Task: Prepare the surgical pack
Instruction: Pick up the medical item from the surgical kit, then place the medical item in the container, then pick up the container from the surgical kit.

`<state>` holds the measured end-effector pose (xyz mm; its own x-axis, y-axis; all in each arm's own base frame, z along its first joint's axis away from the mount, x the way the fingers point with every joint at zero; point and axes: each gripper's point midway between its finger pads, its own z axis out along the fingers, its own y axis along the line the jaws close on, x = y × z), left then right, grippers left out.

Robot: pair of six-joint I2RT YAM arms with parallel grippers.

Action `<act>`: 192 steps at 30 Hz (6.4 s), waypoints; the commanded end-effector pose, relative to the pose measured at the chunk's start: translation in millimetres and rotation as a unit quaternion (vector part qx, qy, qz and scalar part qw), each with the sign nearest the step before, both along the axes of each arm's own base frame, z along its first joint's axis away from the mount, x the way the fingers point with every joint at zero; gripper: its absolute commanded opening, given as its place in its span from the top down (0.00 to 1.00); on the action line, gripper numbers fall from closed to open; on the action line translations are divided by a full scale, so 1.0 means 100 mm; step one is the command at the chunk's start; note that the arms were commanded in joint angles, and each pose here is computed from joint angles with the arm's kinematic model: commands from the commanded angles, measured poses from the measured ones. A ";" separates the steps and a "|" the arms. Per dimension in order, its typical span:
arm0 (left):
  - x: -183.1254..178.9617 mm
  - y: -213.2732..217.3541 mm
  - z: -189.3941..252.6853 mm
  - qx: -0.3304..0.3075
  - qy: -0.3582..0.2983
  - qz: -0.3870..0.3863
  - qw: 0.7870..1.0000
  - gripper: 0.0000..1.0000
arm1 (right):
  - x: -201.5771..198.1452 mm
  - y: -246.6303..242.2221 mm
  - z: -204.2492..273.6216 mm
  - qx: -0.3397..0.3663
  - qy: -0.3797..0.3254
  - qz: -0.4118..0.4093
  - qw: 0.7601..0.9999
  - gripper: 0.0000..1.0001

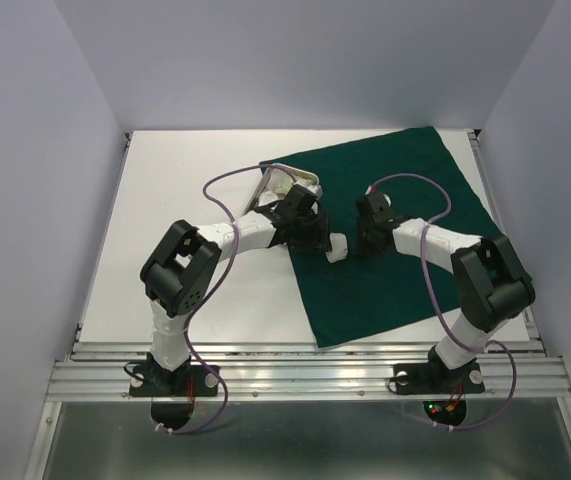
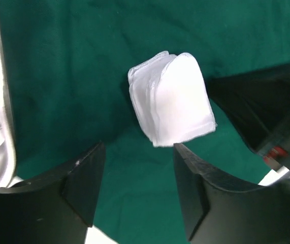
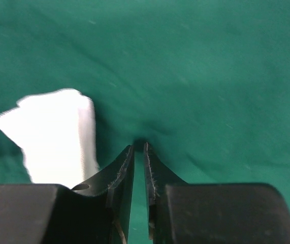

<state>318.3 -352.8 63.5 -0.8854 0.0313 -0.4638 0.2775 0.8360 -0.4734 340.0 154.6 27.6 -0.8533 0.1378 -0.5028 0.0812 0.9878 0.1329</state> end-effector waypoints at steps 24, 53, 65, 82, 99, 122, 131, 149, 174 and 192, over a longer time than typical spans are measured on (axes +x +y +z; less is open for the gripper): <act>0.17 -0.39 -0.14 -0.050 -0.001 0.031 0.998 0.40 | 0.01 -0.16 0.50 0.022 -0.057 0.001 0.998 0.80; 0.14 -0.56 0.10 -0.100 -0.005 0.003 0.995 0.97 | 0.10 0.08 0.31 0.064 -0.036 0.019 0.997 0.80; 0.06 -0.54 0.20 -0.089 -0.020 -0.054 0.994 1.00 | 0.03 0.01 0.29 0.058 -0.036 0.008 0.998 0.80; 0.09 -0.39 0.58 -0.070 -0.058 -0.148 0.985 1.00 | -0.01 -0.07 0.28 0.043 -0.038 -0.001 0.998 0.80; 0.70 0.68 0.83 0.028 -0.110 -0.142 0.983 1.00 | -0.30 -0.35 0.20 -0.009 -0.027 0.004 1.000 0.80; 1.17 0.93 0.27 0.033 -0.047 -0.148 0.987 1.00 | -0.44 -0.38 0.23 0.006 -0.030 -0.008 1.000 0.80; 1.25 0.95 0.29 0.041 -0.052 -0.121 0.990 0.45 | -0.38 -0.37 0.51 0.019 -0.060 -0.017 0.998 0.62; 1.21 1.10 1.50 0.061 -0.165 -0.041 0.984 0.36 | -0.28 -0.51 1.00 0.014 -0.129 -0.062 0.990 0.42; 1.78 1.73 0.90 0.208 -0.141 0.058 0.966 0.36 | -0.27 -0.66 1.23 0.001 -0.163 -0.094 0.982 0.22; 2.12 1.58 0.41 0.168 -0.104 0.016 0.980 0.48 | -0.29 -0.63 1.21 0.007 -0.157 -0.088 0.984 0.22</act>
<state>518.9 -193.1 92.4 -0.7973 0.1822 -0.5754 0.2883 0.9525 -0.0979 301.5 91.1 128.7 -0.6562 0.2539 -0.7106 0.1963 0.9667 0.1642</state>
